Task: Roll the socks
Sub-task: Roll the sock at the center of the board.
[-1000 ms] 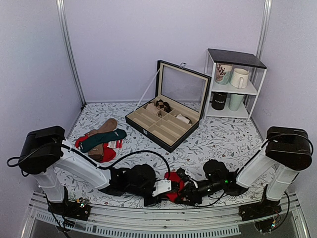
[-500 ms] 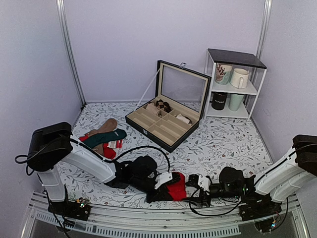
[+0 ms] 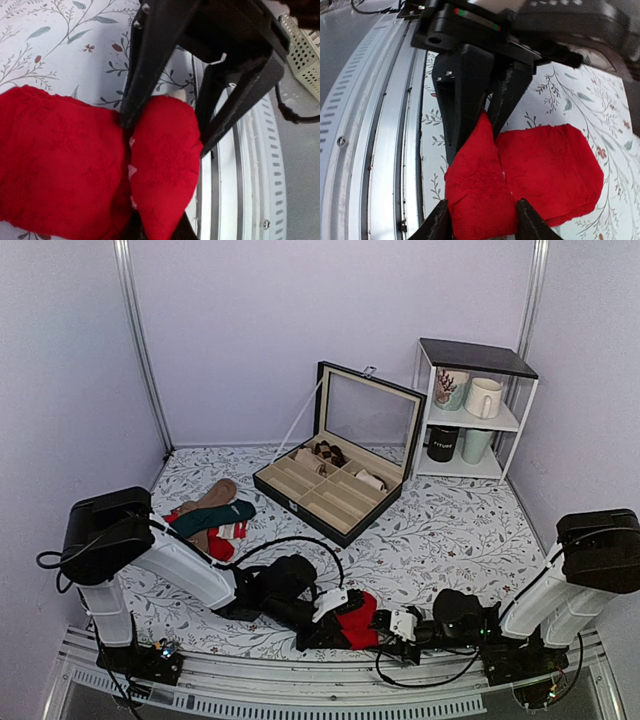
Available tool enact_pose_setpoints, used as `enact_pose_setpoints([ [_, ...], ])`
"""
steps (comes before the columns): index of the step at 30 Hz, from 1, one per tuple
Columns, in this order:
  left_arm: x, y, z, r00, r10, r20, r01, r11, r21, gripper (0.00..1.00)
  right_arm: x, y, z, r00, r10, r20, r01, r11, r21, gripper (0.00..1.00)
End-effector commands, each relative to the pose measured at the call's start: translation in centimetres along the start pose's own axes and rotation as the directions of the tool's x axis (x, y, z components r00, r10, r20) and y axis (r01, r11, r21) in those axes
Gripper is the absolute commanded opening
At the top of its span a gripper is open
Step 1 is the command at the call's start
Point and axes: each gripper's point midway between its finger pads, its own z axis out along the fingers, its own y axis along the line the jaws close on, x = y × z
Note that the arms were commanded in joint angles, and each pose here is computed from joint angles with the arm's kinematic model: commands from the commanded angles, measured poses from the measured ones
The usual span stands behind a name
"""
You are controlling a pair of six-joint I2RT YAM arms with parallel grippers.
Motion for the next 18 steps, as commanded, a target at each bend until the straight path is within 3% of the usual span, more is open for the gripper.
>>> enact_pose_setpoints([
  [1,11.9,1.2,0.0,0.922,-0.193,-0.337,0.179,0.981,-0.07,0.0,-0.9,-0.4,0.5,1.0,0.03,0.006,-0.03,0.999,0.025,0.35],
  [6,11.0,1.7,-0.1,0.932,-0.182,-0.313,0.158,0.982,-0.1,0.01,0.2,0.2,1.3,0.99,0.097,-0.1,-0.098,0.995,-0.014,0.11],
  [11,3.9,3.6,-3.3,0.993,-0.033,-0.11,0.002,0.961,-0.276,0.46,1.2,1.2,1.3,0.943,0.265,-0.201,-0.279,0.959,-0.044,0.07],
  [13,0.5,3.8,-5.3,0.997,0.071,-0.024,-0.075,0.932,-0.354,0.55,1.6,1.6,1.1,0.916,0.322,-0.239,-0.344,0.937,-0.055,0.07],
  [15,-2.3,3.2,-7.2,0.978,0.205,0.047,-0.165,0.889,-0.428,0.55,1.9,2.1,0.8,0.88,0.389,-0.271,-0.422,0.904,-0.073,0.07],
  [18,-4.6,0.7,-9.1,0.906,0.408,0.11,-0.308,0.815,-0.491,0.55,2.5,2.2,0.4,0.817,0.481,-0.316,-0.532,0.841,-0.096,0.07],
])
